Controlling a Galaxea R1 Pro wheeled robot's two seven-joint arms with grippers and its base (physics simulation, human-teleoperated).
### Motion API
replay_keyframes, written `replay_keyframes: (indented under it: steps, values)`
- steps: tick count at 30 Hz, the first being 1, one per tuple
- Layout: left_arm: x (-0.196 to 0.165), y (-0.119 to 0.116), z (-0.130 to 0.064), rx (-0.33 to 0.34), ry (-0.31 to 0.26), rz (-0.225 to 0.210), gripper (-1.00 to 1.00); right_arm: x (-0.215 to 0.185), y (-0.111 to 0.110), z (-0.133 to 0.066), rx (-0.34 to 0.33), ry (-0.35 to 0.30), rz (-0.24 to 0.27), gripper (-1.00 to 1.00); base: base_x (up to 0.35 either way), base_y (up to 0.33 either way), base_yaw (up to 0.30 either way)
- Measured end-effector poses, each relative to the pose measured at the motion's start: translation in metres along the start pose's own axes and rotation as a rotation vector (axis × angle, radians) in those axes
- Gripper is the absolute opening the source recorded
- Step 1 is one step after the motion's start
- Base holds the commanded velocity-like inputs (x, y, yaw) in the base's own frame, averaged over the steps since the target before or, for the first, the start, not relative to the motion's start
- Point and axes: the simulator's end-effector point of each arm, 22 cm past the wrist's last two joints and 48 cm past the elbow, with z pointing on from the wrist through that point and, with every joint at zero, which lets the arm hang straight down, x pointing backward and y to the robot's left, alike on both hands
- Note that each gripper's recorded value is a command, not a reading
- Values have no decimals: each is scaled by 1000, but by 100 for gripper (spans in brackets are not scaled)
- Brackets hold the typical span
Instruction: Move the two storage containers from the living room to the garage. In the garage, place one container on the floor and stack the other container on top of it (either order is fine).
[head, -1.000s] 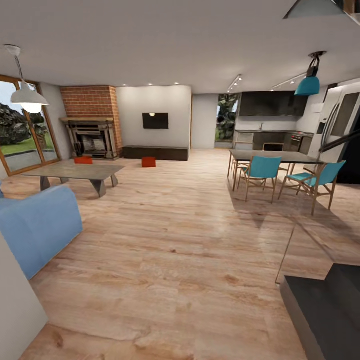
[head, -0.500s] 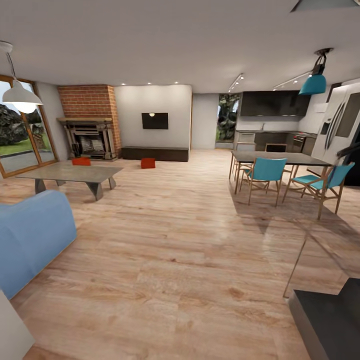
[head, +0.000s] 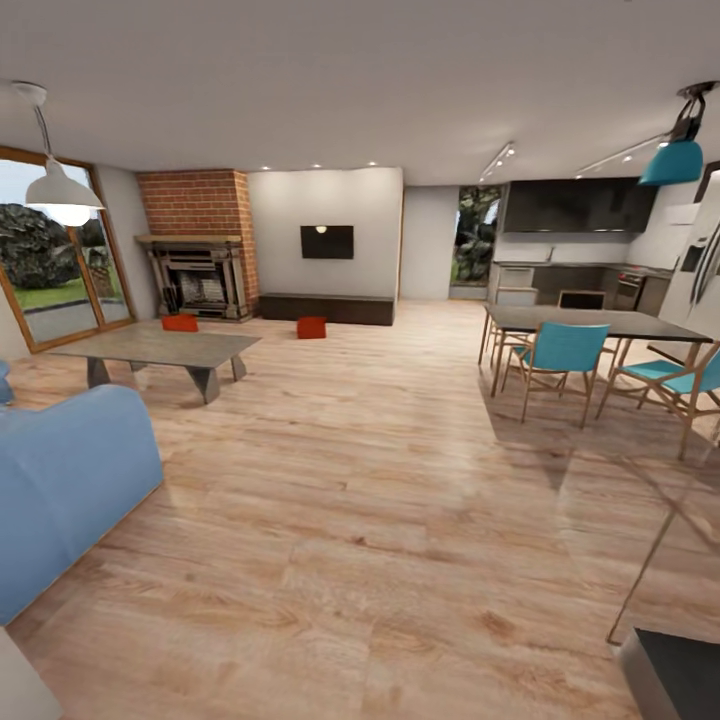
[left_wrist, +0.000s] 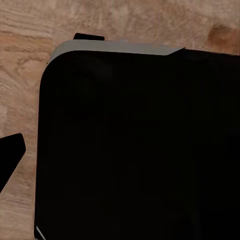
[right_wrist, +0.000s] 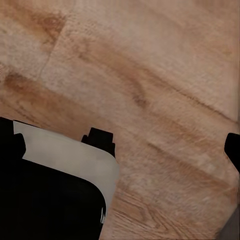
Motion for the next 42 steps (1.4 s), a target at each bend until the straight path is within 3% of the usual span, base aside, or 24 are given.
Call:
replay_keyframes:
  steps: [11, 42]
  values:
    - [0, 0, 0, 0, 0, 0, 100, 0, 0, 0, 0, 0, 0, 100, 322, 0, 232]
    - [0, 0, 0, 0, 2, 1, 100, 1, 1, 0, -3, 4, 1, 100, 322, 0, 4]
